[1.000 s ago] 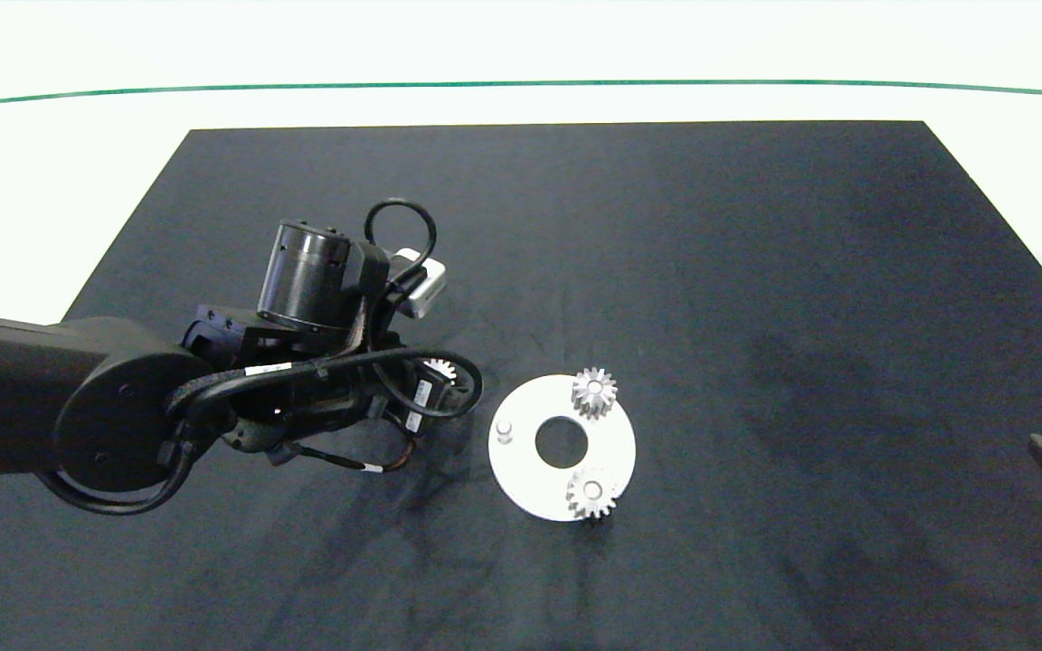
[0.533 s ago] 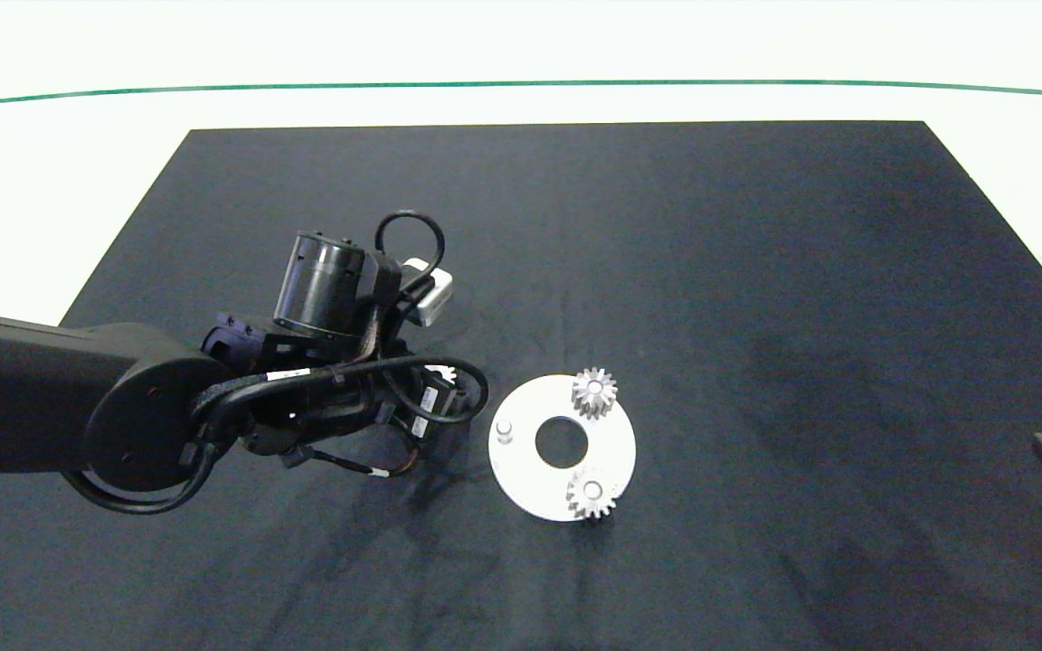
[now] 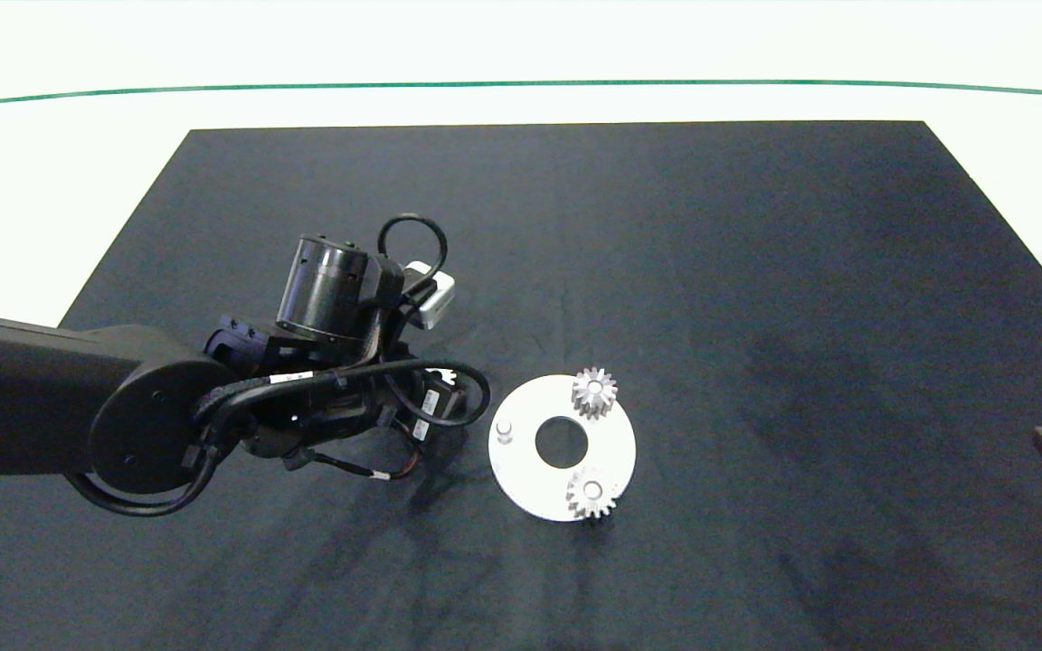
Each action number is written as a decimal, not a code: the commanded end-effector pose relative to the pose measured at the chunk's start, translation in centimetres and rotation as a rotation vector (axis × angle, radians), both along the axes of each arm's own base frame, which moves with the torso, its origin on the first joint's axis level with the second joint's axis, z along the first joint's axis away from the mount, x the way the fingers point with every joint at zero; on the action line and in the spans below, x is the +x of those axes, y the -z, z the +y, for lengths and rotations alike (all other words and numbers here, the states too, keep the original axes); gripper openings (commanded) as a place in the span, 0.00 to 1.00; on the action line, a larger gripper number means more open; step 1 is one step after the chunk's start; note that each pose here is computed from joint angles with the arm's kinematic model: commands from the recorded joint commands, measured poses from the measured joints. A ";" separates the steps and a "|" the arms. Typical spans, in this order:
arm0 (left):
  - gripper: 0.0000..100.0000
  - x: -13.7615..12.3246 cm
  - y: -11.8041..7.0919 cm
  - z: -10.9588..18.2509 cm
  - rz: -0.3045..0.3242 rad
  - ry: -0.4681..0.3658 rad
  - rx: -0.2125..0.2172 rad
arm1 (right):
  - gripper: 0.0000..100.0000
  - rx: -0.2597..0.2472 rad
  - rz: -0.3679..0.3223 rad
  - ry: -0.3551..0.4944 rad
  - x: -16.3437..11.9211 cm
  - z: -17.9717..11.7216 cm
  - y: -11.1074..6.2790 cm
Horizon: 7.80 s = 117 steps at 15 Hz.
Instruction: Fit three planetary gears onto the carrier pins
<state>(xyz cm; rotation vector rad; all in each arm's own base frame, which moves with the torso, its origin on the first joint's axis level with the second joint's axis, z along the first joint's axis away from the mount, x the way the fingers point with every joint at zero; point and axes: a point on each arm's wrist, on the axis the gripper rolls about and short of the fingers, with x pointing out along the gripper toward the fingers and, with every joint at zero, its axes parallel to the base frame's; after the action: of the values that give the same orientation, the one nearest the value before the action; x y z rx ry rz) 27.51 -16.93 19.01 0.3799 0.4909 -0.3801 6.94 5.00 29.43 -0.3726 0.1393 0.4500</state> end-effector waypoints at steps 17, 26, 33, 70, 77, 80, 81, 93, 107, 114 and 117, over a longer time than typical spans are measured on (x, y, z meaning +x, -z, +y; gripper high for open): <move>0.21 -0.2 0.2 -0.1 0.010 -0.009 -0.020 | 1.00 -0.004 0.002 0.001 0.1 0.0 0.0; 0.16 -4.4 -2.5 2.3 -0.056 0.004 -0.056 | 1.00 -0.004 0.002 0.001 0.0 0.0 0.1; 0.16 -6.3 -1.4 -0.9 -0.021 0.138 -0.034 | 1.00 -0.008 0.006 -0.001 0.0 0.0 0.3; 0.16 -5.4 0.1 -4.4 0.008 0.209 -0.003 | 1.00 -0.006 0.004 -0.001 0.0 0.0 0.3; 0.16 -5.2 0.0 -4.3 -0.006 0.223 0.025 | 1.00 -0.007 0.005 -0.002 0.0 0.0 0.3; 0.16 -5.2 0.0 -4.3 -0.009 0.226 0.028 | 1.00 -0.007 0.005 -0.002 0.0 0.0 0.3; 0.16 -5.2 -0.1 -4.4 -0.010 0.226 0.027 | 1.00 -0.007 0.005 -0.002 0.0 0.0 0.3; 0.16 -5.1 0.1 -4.5 -0.008 0.234 0.041 | 1.00 -0.007 0.003 -0.003 -0.1 0.0 0.3; 1.00 -5.2 -0.3 -4.3 -0.017 0.228 0.031 | 1.00 -0.007 0.003 -0.003 -0.1 0.0 0.3; 1.00 -8.5 -6.5 7.3 -0.225 -0.064 -0.089 | 1.00 0.004 -0.018 0.032 -0.4 -0.6 0.0; 1.00 -12.2 -8.1 12.4 -0.351 -0.241 -0.126 | 1.00 -0.029 0.007 0.246 0.3 -1.7 1.1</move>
<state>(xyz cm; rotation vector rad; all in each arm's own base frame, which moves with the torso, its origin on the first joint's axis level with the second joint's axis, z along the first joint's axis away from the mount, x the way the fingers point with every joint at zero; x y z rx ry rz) 19.13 -8.20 25.43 0.3018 0.2709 -0.2292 6.94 3.82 29.12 -0.3679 0.1539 0.3005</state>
